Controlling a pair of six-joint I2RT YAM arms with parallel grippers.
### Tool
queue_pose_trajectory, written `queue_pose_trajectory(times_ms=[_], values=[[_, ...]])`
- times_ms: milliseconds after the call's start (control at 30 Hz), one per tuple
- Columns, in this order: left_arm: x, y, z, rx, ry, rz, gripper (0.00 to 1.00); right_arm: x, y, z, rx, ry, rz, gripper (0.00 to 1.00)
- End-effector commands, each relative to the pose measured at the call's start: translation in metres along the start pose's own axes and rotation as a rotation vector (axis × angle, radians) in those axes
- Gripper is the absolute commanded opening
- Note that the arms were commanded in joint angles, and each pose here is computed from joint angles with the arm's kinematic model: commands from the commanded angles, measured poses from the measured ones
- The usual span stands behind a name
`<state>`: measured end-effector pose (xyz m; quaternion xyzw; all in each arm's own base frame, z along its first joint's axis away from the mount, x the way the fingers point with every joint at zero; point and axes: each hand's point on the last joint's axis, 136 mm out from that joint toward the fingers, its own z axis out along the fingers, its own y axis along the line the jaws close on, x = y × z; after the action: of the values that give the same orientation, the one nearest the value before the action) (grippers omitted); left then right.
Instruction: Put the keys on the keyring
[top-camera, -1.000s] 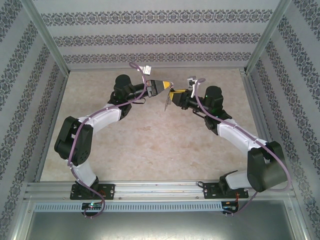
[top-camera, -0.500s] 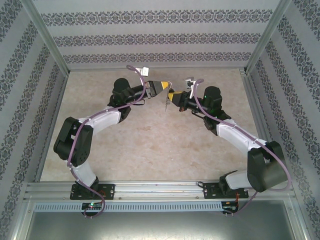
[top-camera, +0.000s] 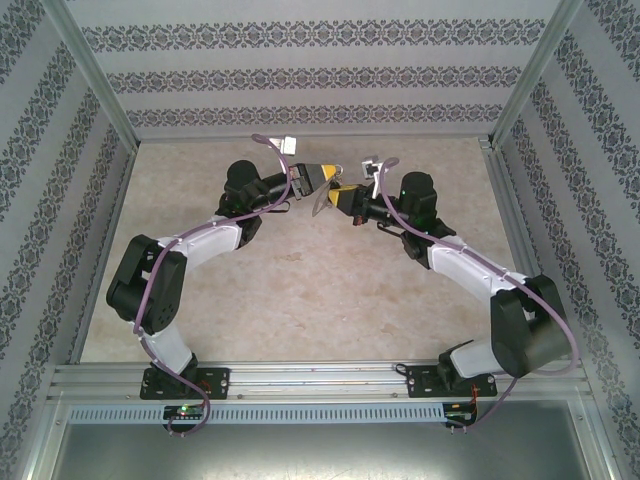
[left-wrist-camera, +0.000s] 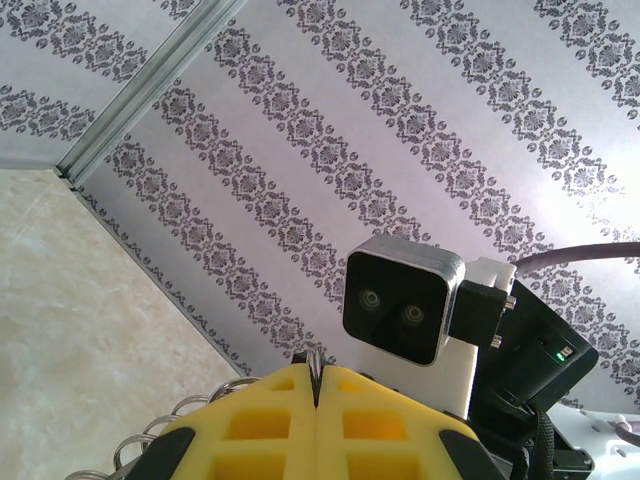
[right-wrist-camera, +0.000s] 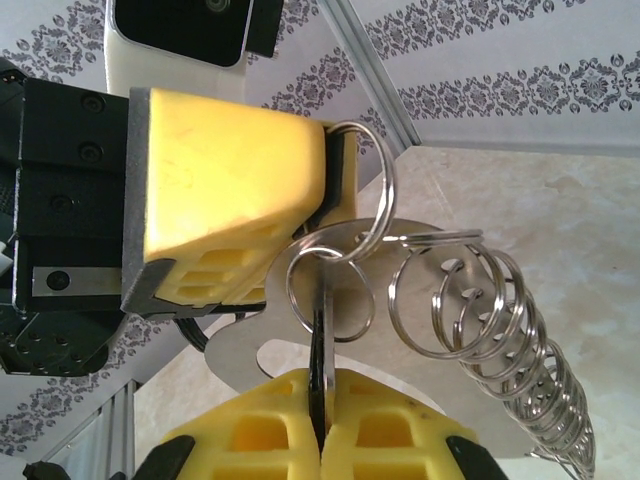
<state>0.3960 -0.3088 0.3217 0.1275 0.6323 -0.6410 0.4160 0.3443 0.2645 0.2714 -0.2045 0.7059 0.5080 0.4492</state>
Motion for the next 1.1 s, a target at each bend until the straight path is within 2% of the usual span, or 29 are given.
queue_pose_trajectory(times_ms=[0,300,700,900,1067], values=[[-0.020,-0.036,-0.002,0.072,-0.084,0.121,0.00,0.001,0.015,0.006,-0.067,0.025,-0.013,0.00],[-0.009,-0.032,0.004,0.065,-0.064,0.126,0.00,-0.003,0.033,0.021,-0.147,0.048,-0.009,0.00],[-0.009,-0.032,0.003,0.068,-0.079,0.124,0.00,0.011,0.005,0.015,-0.072,0.054,0.042,0.00],[-0.014,-0.033,0.001,0.071,-0.121,0.122,0.00,0.007,0.000,0.002,-0.031,0.021,0.049,0.29],[-0.018,-0.033,-0.002,0.068,-0.159,0.125,0.00,0.008,0.001,-0.009,-0.017,0.003,0.057,0.41]])
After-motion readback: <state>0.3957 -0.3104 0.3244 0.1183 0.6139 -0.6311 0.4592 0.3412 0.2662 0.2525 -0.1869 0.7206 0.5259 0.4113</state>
